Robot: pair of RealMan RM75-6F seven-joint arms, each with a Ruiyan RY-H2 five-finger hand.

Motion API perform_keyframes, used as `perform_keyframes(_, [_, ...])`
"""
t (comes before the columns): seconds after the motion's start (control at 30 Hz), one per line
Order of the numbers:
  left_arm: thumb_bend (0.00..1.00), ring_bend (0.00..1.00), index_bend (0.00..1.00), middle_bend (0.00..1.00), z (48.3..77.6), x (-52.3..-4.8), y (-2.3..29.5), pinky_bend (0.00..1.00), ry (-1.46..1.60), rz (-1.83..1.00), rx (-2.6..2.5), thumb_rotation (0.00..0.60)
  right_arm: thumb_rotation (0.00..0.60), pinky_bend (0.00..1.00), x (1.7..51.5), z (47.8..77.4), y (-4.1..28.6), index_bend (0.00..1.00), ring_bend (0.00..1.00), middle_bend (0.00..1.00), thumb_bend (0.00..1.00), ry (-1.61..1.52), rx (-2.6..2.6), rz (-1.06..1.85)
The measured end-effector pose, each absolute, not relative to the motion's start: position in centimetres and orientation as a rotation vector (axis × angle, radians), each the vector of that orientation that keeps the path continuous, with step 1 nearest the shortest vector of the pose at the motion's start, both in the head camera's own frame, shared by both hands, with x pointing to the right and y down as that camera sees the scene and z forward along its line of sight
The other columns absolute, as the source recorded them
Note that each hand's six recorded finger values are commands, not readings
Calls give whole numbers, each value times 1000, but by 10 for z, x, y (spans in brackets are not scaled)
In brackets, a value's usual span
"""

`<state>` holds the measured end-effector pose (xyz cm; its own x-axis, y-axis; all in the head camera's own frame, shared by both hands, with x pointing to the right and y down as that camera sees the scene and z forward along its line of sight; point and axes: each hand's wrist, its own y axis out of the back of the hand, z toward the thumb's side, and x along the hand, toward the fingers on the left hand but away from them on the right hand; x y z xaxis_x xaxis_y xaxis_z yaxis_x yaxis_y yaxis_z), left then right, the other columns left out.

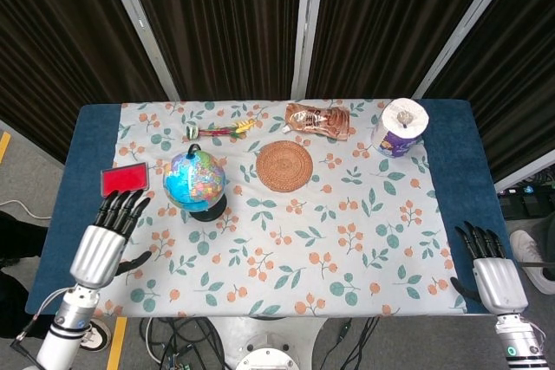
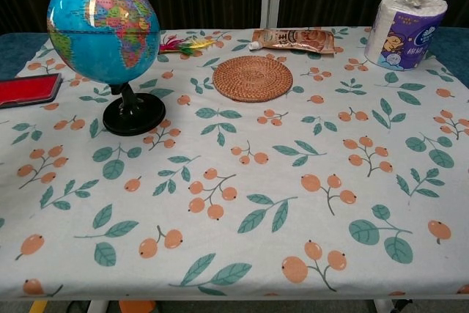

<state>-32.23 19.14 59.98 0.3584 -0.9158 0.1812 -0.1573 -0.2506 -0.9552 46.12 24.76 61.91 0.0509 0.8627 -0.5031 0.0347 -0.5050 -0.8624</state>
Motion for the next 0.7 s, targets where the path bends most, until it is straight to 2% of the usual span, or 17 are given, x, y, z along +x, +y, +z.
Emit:
perform_keyframes(0.4, [0, 0, 30, 0, 612, -262, 173, 0, 825, -906, -1719, 600, 600, 0, 466, 620, 249, 0, 0, 0, 136, -921, -1641, 1543])
perform_keyframes(0.7, [0, 0, 30, 0, 617, -251, 169, 0, 809, -899, -1736, 600, 600, 0, 467, 621, 249, 0, 0, 0, 136, -922, -1643, 1542])
